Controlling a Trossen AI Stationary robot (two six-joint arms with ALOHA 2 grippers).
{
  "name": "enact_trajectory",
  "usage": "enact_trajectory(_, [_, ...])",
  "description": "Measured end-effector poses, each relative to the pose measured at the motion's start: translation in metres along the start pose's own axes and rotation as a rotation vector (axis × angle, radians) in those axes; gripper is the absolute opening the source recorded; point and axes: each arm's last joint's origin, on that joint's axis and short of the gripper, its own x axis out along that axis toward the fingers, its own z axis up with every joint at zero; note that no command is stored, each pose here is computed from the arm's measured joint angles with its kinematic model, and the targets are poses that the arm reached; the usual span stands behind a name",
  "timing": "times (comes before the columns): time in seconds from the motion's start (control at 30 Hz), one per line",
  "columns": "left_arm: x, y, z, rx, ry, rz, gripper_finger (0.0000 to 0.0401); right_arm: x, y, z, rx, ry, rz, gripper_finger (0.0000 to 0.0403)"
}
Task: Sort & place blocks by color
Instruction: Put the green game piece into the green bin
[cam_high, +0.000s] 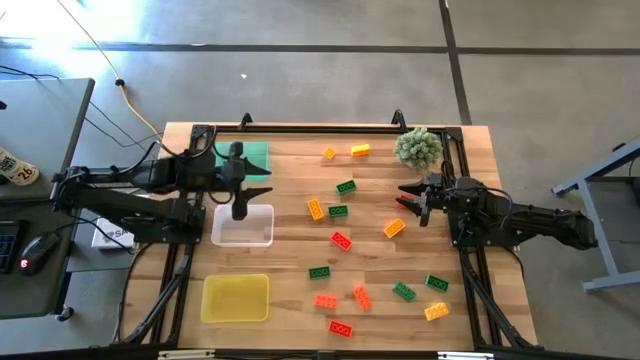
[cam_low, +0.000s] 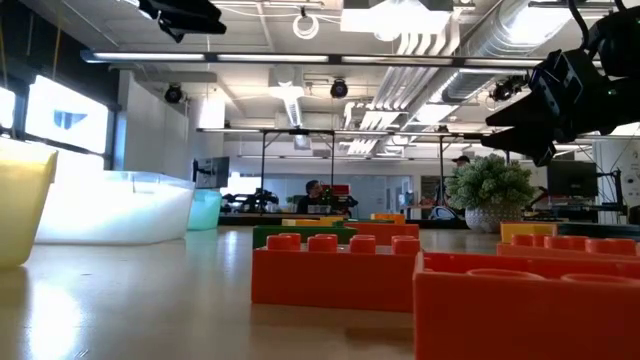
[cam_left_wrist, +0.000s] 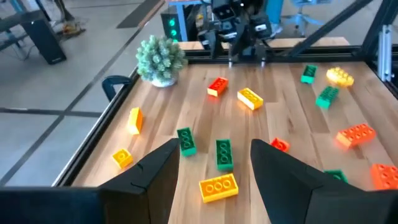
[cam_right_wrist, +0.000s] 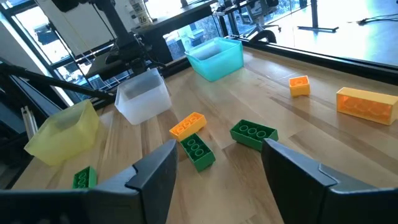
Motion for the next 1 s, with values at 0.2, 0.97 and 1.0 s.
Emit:
enact_trajectory(0.2, [0.005, 0.002, 0.027, -0.032, -0.013, 0.013, 0.0207, 0.0, 0.0, 0.0, 0.0, 0.0, 0.0, 0.022])
enact_trajectory(0.97, [0.079, -0.071, 0.015, -0.15, 0.241, -0.165, 0.0244, 0.0, 0.0, 0.0, 0.0, 0.0, 0.0, 0.022])
enact_trajectory(1.0, [0.083, -0.076, 0.012, -0.149, 0.254, -0.168, 0.0244, 0.0, 0.0, 0.0, 0.0, 0.0, 0.0, 0.022])
